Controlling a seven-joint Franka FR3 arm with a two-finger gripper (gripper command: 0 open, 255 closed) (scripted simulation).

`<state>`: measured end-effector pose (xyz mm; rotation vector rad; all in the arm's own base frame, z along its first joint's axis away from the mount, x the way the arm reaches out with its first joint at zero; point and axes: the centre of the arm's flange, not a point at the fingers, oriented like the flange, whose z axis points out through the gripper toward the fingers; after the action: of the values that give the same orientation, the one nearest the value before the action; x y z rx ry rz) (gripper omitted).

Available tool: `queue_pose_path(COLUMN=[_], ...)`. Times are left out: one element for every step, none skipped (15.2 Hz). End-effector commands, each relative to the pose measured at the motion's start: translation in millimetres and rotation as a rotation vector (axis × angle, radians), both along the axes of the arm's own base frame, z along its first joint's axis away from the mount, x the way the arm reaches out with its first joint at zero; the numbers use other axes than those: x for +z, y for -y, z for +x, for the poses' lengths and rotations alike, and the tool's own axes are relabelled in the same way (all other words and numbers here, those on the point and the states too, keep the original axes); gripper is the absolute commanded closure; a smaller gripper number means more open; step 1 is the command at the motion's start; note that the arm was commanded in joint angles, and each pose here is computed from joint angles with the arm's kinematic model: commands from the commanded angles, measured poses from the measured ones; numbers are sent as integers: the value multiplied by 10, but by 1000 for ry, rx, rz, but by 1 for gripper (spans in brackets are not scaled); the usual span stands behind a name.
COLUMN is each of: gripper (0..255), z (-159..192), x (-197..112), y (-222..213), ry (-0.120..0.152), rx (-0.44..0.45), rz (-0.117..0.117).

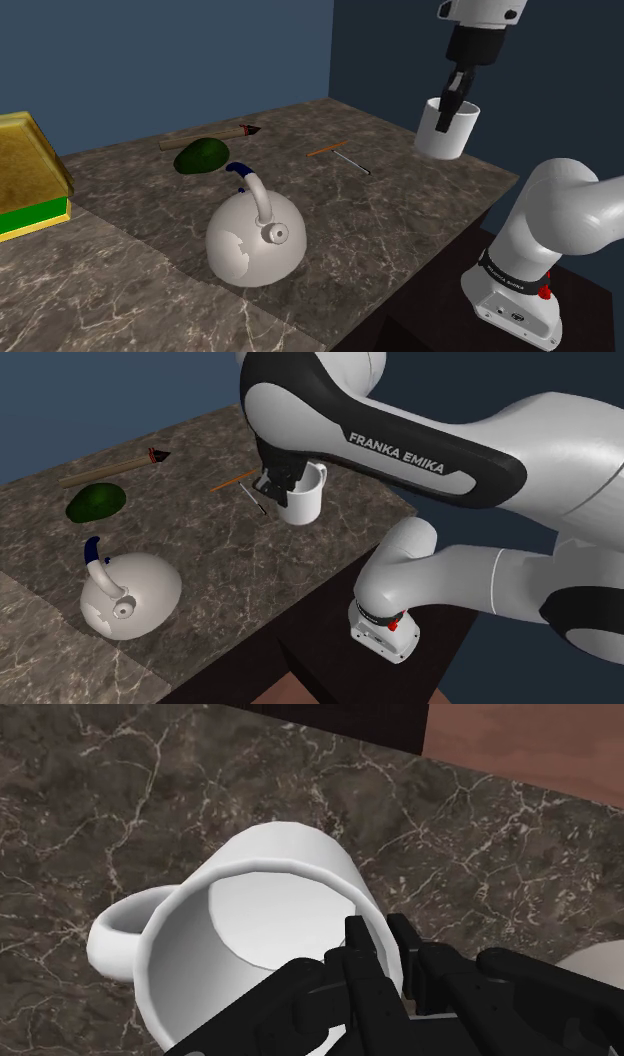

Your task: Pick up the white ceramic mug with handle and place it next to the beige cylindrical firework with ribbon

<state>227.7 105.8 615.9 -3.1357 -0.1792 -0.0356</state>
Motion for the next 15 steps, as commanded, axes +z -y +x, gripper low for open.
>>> queue_pose_path(gripper=[255, 255, 255, 255, 255, 255, 255, 255, 255, 255, 255, 255, 255, 255, 255], z=[4, 4, 4, 4, 125, 246, 367, 488, 608, 729, 850, 971, 1091, 1212, 1333], x=[110, 162, 215, 254, 255, 255, 256, 257, 257, 258, 258, 259, 260, 260, 261], y=[0, 0, 0, 0, -53, -107, -160, -213, -266, -319, -373, -426, -479, -532, -585], ry=[0, 0, 0, 0, 0, 0, 0, 0, 0, 0, 0, 0, 0, 0, 0], rx=[0, 0, 0, 0, 0, 0, 0, 0, 0, 0, 0, 0, 0, 0, 0], rz=[0, 0, 0, 0, 0, 0, 0, 0, 0, 0, 0, 0, 0, 0, 0])
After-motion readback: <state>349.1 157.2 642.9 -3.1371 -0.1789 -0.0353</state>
